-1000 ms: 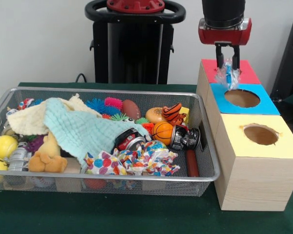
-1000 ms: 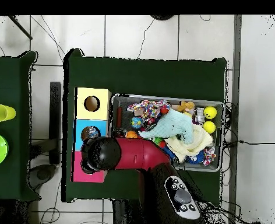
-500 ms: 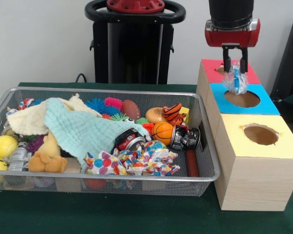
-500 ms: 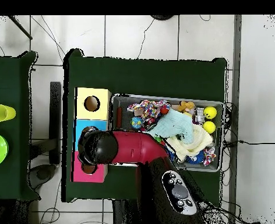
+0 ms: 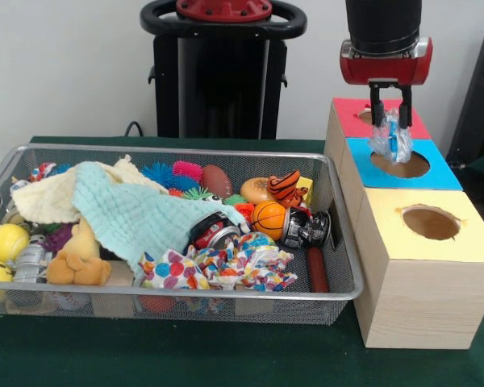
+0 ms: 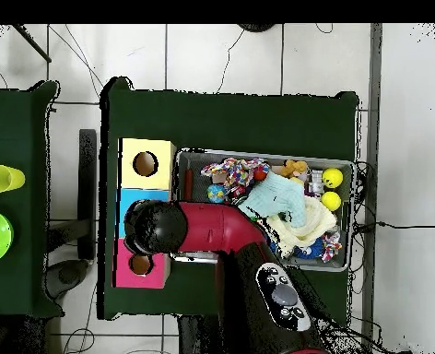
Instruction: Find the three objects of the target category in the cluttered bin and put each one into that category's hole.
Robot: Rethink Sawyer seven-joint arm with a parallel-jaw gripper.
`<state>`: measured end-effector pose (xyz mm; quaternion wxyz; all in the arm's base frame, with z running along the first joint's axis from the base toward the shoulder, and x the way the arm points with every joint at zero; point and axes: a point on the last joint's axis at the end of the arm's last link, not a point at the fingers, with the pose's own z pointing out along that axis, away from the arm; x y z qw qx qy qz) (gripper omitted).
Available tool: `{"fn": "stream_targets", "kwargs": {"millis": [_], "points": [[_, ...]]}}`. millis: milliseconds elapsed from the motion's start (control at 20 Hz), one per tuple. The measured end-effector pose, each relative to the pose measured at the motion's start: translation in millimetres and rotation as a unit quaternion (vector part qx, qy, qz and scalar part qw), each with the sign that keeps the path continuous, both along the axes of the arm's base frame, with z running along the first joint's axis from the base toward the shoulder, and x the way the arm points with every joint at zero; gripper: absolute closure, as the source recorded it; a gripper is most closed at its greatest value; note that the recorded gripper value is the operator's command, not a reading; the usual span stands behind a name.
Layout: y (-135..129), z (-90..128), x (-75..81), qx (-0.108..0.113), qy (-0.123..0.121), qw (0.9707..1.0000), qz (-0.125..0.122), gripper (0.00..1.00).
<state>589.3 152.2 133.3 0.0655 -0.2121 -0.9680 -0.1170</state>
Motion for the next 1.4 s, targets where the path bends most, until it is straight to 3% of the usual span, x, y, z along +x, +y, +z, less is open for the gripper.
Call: {"fn": "stream_targets", "kwargs": {"millis": [550, 1000, 1050, 1400], "points": [[1.3, 0.7, 7.5, -0.003, -0.008, 1.0, 0.001, 1.0], [7.0, -1.9, 4.9, -0.011, -0.008, 0.9999, 0.009, 1.0], [5.5, -3.1, 3.8, -0.013, -0.007, 0.9999, 0.008, 0.0], [1.3, -4.7, 2.9, -0.017, -0.006, 0.9998, 0.006, 0.0]]}}
